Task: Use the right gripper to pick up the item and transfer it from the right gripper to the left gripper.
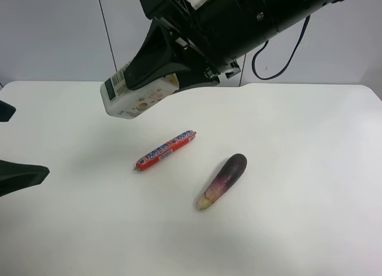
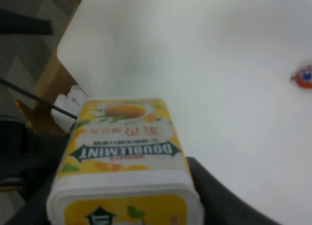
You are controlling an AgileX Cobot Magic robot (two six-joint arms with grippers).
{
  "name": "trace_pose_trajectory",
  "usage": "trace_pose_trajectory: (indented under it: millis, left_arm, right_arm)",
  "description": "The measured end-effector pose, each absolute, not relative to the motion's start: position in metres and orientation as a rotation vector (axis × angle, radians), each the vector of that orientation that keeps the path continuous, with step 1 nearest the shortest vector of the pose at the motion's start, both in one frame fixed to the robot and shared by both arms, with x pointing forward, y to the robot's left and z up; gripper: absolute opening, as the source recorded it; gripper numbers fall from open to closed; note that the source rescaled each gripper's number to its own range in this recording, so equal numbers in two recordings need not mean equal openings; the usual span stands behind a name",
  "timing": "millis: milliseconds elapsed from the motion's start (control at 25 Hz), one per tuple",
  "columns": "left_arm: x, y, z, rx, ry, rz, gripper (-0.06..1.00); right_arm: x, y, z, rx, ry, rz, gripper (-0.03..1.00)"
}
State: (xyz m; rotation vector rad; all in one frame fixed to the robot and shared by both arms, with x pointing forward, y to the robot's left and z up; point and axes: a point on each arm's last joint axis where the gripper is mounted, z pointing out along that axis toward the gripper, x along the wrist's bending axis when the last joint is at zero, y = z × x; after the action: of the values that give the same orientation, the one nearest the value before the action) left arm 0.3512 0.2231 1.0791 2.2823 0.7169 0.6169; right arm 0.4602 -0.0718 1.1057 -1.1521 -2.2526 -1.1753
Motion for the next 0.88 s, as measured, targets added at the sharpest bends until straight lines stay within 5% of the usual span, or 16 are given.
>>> trace_pose_trajectory:
  millis: [880]
  left_arm:
    - [0.37,0.188,1.089,2.342,0.51,0.603,1.0]
  right_arm:
    - [0.458,-0.033,1.081,-1.183,-2.114,-1.128,0.0]
